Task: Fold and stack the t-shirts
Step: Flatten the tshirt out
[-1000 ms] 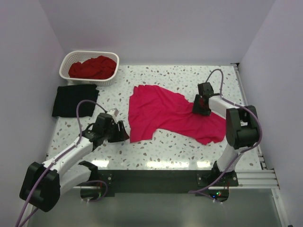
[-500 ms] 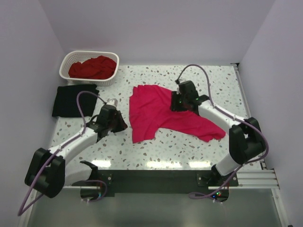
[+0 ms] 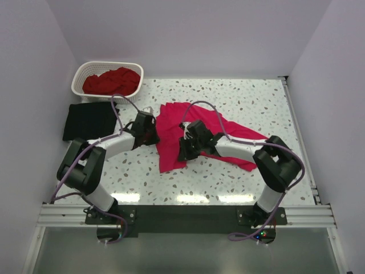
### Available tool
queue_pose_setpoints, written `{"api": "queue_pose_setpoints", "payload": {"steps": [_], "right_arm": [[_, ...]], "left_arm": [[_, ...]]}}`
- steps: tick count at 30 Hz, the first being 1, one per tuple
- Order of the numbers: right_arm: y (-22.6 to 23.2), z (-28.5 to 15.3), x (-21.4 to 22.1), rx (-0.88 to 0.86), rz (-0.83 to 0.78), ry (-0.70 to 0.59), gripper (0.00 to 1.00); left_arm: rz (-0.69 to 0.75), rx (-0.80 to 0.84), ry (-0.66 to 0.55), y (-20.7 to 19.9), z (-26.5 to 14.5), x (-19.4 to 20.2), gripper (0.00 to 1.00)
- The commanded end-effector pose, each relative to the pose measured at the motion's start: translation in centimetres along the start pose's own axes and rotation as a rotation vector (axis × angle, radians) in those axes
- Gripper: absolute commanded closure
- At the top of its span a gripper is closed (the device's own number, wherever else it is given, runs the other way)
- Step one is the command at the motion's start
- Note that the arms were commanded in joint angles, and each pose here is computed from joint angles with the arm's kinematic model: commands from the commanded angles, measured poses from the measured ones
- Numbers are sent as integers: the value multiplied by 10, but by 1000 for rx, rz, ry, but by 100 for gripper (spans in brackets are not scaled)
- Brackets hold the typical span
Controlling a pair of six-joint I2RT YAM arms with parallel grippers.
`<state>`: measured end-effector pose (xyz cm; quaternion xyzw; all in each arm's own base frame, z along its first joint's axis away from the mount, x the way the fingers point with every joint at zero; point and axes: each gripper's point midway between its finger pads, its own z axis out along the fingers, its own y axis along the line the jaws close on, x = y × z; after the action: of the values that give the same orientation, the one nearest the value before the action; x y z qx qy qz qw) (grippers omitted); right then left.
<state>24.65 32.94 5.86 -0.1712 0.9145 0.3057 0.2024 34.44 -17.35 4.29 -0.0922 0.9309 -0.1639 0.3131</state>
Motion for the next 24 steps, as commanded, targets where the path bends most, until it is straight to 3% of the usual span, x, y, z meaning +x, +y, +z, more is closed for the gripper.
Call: {"api": "queue_pose_setpoints", "payload": {"steps": [1, 15, 17, 22, 24], "right_arm": [[4, 19, 7, -61, 20, 18, 81], [-26, 13, 62, 38, 8, 234, 82], [-25, 9, 61, 40, 0, 241, 80], [-1, -20, 27, 11, -60, 156, 66], [-1, -32, 19, 39, -77, 129, 54]], "left_arm": [[27, 13, -25, -5, 11, -10, 87], [173, -265, -76, 37, 38, -49, 87], [219, -269, -70, 37, 41, -53, 80], [218, -189, -112, 13, 15, -69, 52], [208, -159, -103, 8, 2, -63, 48]]}}
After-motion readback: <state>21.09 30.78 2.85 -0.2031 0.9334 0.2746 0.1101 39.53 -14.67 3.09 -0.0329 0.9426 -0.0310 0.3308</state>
